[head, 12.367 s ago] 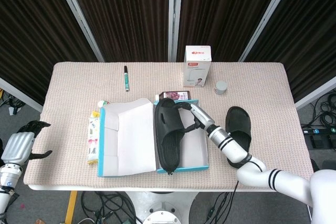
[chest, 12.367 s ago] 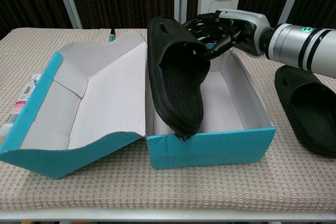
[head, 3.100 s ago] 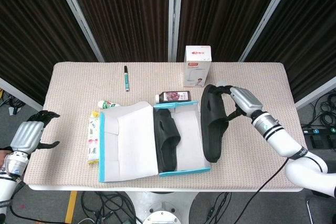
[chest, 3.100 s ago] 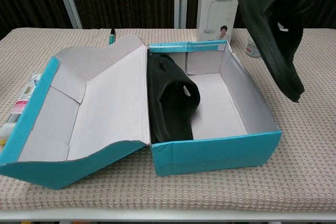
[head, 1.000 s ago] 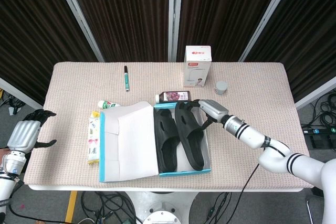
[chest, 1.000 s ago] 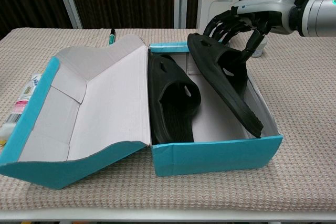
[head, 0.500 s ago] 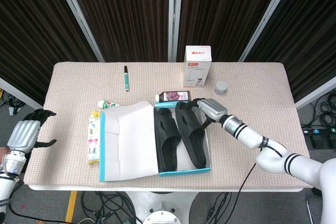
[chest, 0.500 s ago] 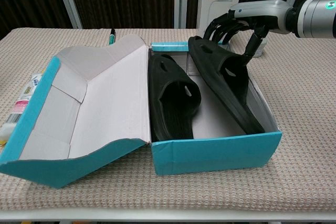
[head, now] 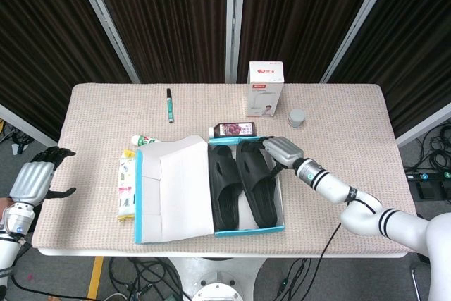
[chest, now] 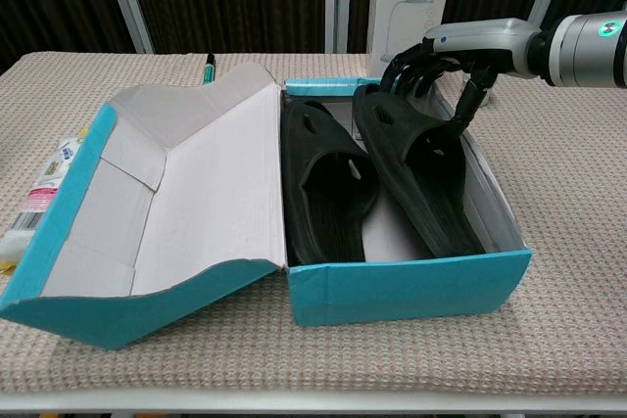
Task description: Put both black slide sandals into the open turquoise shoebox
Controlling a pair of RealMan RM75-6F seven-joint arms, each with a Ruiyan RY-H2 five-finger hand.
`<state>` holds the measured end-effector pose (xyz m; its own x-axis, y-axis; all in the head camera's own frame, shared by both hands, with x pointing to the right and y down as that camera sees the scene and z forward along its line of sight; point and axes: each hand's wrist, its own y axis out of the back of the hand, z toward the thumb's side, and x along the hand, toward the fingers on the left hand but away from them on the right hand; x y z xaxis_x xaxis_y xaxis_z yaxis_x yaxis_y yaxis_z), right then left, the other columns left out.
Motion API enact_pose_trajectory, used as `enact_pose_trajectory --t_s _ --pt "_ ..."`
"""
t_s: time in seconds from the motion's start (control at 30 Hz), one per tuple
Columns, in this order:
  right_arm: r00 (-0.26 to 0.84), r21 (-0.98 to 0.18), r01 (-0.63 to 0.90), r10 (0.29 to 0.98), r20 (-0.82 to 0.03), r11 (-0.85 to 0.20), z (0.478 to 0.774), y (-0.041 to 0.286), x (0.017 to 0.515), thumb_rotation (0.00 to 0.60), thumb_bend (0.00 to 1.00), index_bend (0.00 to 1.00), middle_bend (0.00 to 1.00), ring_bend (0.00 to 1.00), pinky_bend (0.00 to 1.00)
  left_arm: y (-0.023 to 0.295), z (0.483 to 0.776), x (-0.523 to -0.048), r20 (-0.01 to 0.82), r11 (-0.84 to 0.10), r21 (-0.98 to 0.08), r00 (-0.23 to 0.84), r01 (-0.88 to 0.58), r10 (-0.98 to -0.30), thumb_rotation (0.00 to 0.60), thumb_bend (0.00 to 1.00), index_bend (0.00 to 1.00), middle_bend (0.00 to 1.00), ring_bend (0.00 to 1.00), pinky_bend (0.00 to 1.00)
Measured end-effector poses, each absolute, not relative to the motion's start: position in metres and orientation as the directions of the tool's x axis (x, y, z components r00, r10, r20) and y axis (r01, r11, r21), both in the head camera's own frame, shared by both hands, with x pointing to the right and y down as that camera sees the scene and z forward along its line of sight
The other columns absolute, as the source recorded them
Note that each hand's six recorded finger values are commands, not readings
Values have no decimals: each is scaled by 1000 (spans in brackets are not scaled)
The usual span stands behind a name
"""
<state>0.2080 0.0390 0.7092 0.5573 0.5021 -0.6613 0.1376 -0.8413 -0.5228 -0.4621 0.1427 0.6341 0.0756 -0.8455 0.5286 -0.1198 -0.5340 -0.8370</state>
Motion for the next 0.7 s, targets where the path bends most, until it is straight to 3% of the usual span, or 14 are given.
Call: enact_pose_trajectory --t_s 0.17,0.43,0.7 --pt "550 -526 119 497 -671 -842 711 40 209 600 26 452 457 175 205 143 634 -462 529 -535 -836 77 -121 -845 600 138 221 192 121 202" --pt "549 -513 92 473 -689 -853 711 43 203 600 0 145 268 49 199 143 633 -463 526 -532 -838 75 -126 -847 600 138 222 192 121 202" --pt "554 -514 104 479 -681 -851 707 41 200 600 0 43 171 0 158 144 633 -464 526 -531 -837 73 -134 -847 600 138 222 192 121 202"
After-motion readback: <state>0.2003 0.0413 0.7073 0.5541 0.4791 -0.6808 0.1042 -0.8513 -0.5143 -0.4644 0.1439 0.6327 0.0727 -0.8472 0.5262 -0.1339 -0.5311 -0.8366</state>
